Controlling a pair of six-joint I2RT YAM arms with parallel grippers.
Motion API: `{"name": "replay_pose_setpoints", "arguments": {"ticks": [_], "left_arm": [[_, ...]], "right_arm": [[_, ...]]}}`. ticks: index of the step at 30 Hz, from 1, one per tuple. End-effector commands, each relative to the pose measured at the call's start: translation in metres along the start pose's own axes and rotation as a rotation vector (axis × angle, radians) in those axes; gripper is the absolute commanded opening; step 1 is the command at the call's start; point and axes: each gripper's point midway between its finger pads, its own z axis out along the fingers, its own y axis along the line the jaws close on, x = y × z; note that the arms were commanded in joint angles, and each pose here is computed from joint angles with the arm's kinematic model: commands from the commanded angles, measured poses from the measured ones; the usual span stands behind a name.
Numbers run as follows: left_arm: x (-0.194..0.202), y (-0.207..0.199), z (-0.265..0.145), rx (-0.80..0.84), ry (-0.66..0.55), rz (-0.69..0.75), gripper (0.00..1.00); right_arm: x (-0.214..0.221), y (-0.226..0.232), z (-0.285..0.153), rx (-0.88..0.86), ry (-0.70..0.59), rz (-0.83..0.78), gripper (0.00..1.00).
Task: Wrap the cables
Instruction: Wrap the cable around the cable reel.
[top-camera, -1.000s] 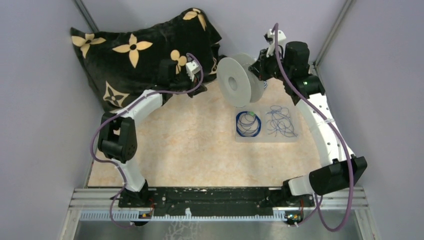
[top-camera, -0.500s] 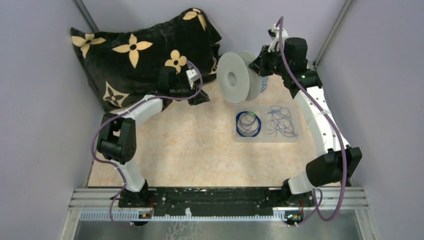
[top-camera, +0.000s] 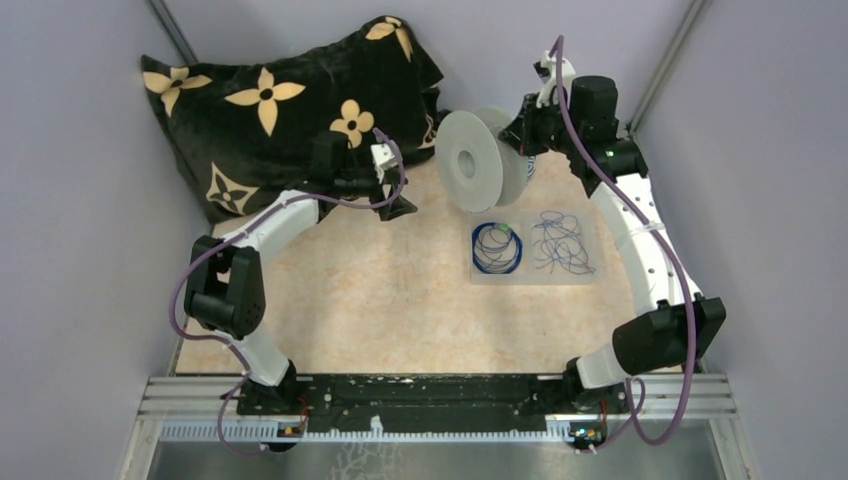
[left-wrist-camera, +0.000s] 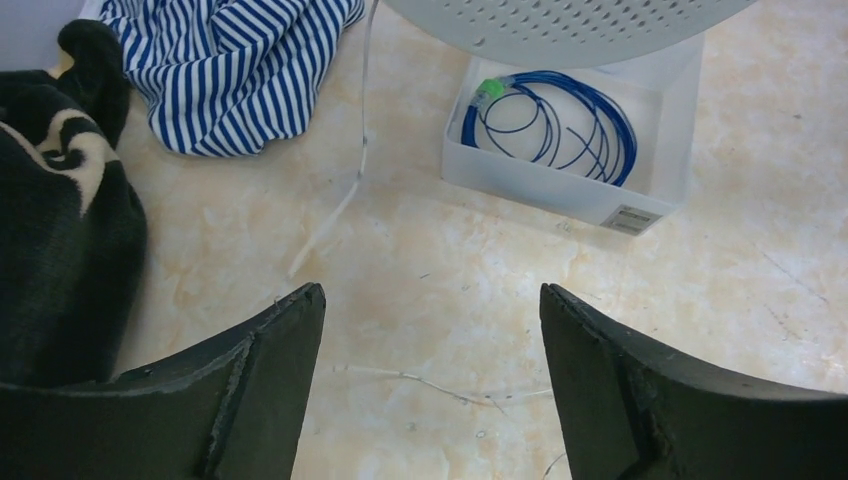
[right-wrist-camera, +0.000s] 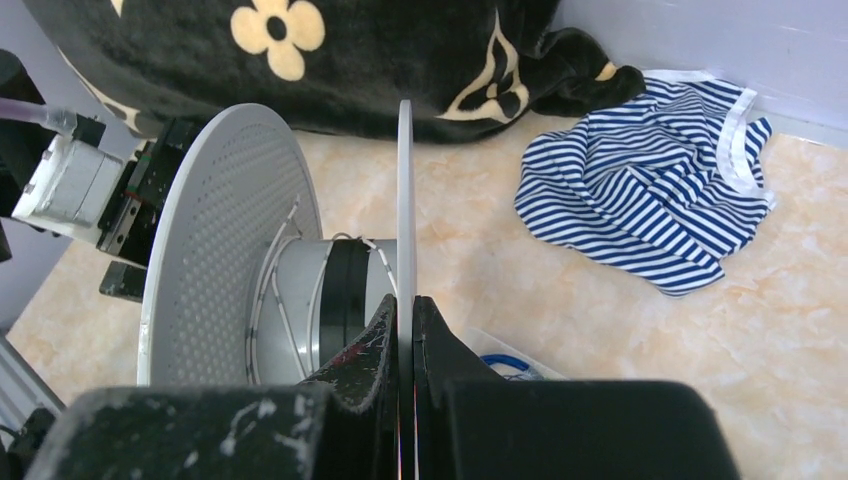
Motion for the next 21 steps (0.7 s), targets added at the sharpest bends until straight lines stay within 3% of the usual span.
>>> {"name": "replay_pose_setpoints", "arguments": {"ticks": [1, 9, 15, 21], "left_arm": [[-0.007, 0.011, -0.01, -0.066, 0.02, 0.092, 0.86], [0.018, 0.035, -0.016, -0.267, 0.048, -0.001, 0.89], [0.05, 0.041, -0.004, -0.309, 0.069, -0.16, 0.87], [0.059, 0.035, 0.015, -0.233, 0.028, -0.257, 0.85]], "right_arm": [[-0.041, 0.019, -0.035, -0.03, -0.144, -0.1, 0.0], [-0.048, 0.016, -0.047, 0.016, -0.171, -0.127, 0.0], [-0.056, 0.023, -0.052, -0.001, -0.189, -0.126, 0.0], [-0.067, 0.029, -0.062, -0.004, -0.208, -0.125, 0.0]]}}
